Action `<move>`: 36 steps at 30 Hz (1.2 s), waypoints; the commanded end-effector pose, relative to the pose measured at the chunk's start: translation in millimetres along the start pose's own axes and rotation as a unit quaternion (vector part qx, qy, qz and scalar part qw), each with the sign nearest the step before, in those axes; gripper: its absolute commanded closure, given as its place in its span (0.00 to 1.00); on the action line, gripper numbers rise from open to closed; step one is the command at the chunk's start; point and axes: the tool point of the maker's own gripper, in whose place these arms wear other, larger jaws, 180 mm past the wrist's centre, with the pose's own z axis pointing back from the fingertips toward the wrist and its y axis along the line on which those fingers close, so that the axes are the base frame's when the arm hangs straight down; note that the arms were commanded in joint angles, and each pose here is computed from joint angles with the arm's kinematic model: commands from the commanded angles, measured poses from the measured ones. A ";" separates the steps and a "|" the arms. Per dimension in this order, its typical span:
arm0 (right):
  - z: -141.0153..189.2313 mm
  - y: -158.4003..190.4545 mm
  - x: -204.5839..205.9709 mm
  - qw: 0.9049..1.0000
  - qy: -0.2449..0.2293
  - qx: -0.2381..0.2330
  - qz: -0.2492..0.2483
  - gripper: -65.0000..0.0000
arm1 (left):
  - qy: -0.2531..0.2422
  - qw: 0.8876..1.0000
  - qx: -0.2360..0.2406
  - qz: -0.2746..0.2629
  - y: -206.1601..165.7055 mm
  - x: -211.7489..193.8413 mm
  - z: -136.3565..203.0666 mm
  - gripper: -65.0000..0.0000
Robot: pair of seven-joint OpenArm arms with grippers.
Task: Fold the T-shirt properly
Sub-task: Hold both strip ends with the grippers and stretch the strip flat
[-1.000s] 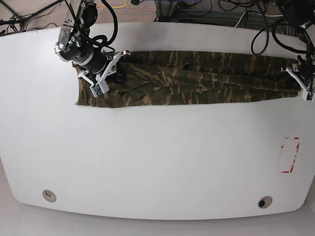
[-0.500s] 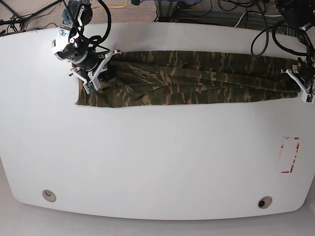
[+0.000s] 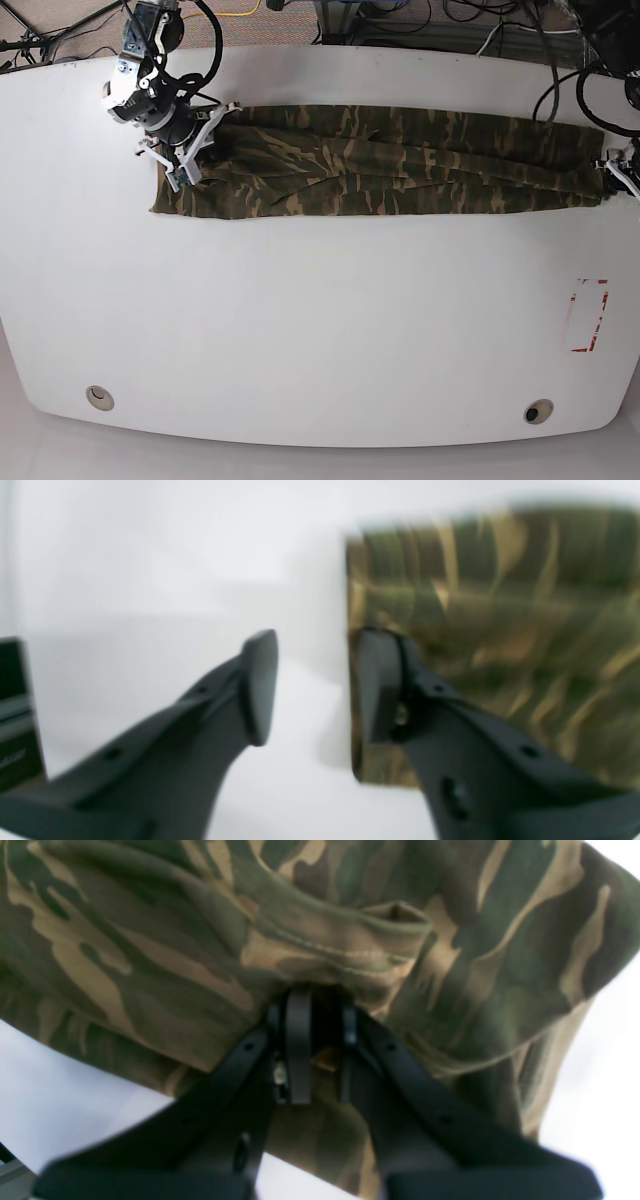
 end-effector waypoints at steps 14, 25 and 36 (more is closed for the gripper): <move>-2.7 9.4 12.0 1.000 -0.014 0.013 0.015 0.90 | -0.043 0.989 -0.069 0.120 25.6 -5.6 11.9 0.43; -4.0 13.4 12.3 1.000 -0.017 0.016 0.009 0.90 | -0.021 0.987 -0.099 0.127 1.5 -18.1 -5.8 0.43; -3.8 14.7 13.9 1.000 -0.019 0.017 0.009 0.90 | 0.003 0.980 -0.119 0.157 -13.5 -38.8 -20.7 0.43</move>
